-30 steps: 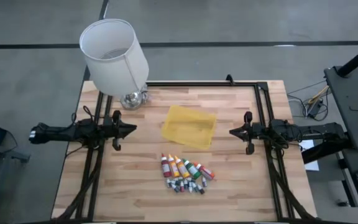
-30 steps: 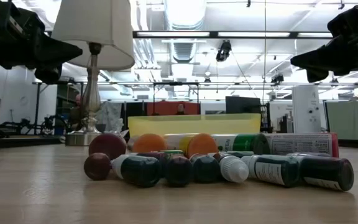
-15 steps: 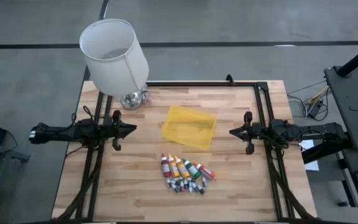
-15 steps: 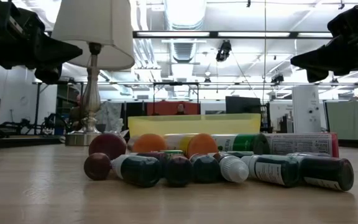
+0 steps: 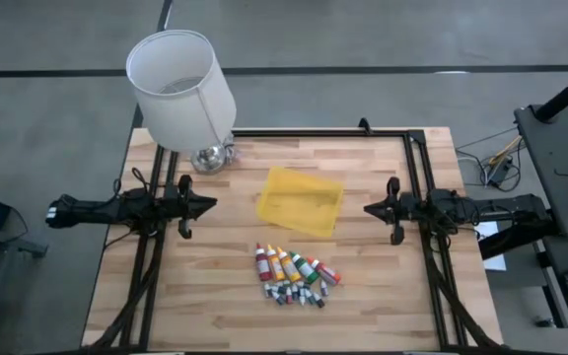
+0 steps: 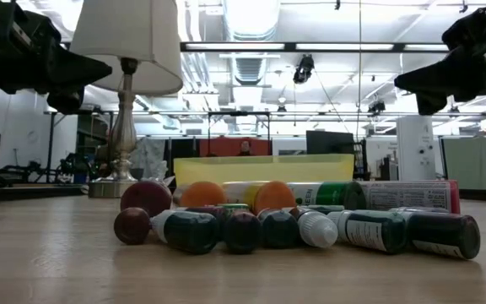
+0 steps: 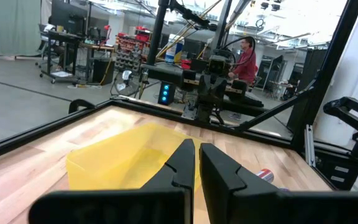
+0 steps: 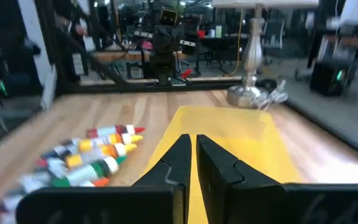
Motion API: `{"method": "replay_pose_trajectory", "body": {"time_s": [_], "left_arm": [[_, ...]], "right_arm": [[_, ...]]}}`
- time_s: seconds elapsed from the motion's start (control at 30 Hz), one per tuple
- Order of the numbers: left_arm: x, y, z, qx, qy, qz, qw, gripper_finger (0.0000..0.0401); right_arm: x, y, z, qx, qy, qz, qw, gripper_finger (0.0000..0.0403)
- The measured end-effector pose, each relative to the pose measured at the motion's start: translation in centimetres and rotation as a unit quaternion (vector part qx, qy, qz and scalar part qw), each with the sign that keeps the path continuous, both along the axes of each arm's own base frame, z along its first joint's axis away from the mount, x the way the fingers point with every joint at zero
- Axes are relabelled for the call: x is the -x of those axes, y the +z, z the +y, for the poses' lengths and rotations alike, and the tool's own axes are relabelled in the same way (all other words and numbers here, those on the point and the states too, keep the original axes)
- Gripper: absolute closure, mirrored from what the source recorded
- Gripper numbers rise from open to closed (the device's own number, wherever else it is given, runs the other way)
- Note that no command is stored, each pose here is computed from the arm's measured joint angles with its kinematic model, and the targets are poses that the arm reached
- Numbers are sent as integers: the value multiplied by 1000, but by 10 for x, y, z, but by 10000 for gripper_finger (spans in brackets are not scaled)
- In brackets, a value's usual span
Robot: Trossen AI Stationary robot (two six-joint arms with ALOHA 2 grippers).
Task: Pick & Place food coloring
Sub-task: Put the large orange food coloring bottle into the yellow bin
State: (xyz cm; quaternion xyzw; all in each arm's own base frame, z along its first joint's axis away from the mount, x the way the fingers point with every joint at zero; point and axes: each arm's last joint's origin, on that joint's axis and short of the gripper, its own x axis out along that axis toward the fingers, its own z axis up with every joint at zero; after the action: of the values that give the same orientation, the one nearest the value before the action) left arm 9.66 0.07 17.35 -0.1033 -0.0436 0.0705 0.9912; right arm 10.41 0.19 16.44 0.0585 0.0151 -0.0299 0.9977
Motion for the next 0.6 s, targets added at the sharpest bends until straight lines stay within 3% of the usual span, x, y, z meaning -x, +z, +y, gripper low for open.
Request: {"method": "replay_pose_trajectory", "body": {"time_s": [0.37,0.6], "left_arm": [[0,0,0,0,0,0,1000,401],[0,0,0,0,0,0,1000,401]], "right_arm": [[0,3,-1,-199,-22,-28,979,385],[0,2,-2,-219,-42,-33,974,385]]}}
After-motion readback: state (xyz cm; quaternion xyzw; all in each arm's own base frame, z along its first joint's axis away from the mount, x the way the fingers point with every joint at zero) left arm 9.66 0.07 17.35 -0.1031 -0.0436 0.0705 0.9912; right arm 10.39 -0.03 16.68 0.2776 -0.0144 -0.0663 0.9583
